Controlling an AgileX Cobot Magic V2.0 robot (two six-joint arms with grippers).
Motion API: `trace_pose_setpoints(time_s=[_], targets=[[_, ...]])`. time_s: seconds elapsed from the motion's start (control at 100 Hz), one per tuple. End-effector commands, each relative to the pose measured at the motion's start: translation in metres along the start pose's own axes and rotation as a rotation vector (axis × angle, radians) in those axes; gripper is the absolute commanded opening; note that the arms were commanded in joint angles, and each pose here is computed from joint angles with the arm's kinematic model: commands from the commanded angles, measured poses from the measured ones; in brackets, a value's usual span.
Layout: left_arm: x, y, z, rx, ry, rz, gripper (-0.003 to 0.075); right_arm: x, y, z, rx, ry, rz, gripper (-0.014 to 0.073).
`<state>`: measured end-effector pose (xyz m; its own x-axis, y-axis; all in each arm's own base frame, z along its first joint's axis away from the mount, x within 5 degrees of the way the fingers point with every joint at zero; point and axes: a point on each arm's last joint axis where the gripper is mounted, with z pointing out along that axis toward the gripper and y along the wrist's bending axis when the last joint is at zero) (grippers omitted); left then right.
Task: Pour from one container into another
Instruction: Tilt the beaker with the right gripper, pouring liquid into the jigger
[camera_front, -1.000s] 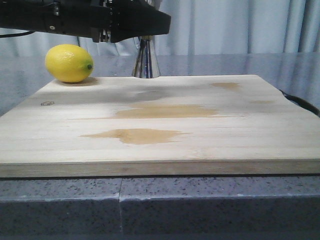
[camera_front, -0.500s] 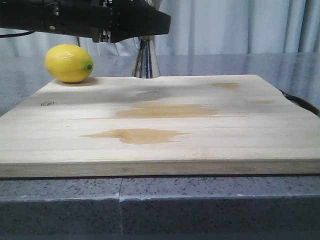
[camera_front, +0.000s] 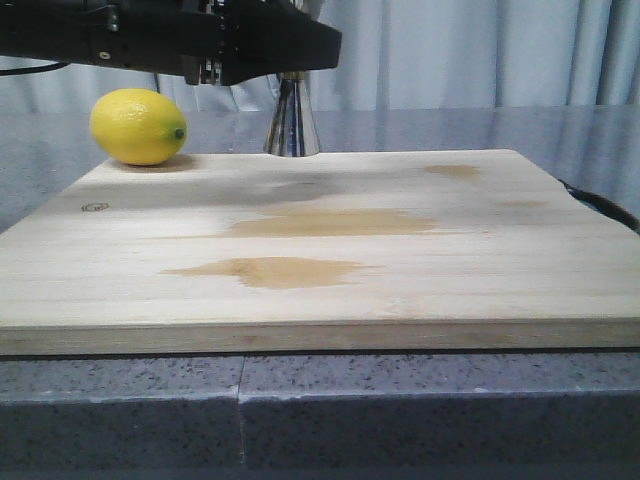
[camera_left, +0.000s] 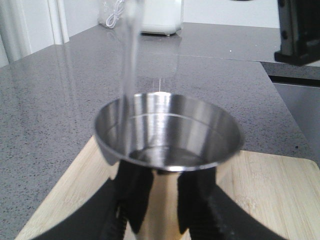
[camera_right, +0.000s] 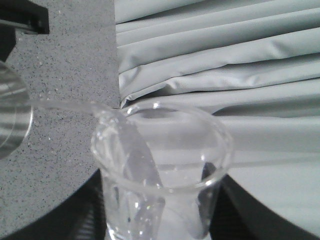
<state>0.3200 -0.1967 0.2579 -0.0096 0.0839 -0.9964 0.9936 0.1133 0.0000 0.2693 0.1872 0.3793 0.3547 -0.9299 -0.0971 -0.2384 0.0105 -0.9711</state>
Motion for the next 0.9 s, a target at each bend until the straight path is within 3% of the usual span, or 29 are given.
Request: trace_pose_setpoints(time_s=[0.0,0.68,0.89], targets=[[-0.0367,-0.0091,-0.0022,0.041,-0.160,0.032,0.0197,-0.0024,-0.0214,-0.0114,0.079,-0.032,-0.025,0.0276],[-0.0367,-0.0091,-0.0022,0.041,-0.160,0.032,0.0197,-0.0023,-0.0225,-0.0115,0.092,-0.028,-0.067,0.0276],[-0.0367,-0.0091,-0.0022,0.041,-0.160,0.032,0.0197,-0.0024,-0.0129,-0.0102,0.027,-0.038,0.109,0.0276]])
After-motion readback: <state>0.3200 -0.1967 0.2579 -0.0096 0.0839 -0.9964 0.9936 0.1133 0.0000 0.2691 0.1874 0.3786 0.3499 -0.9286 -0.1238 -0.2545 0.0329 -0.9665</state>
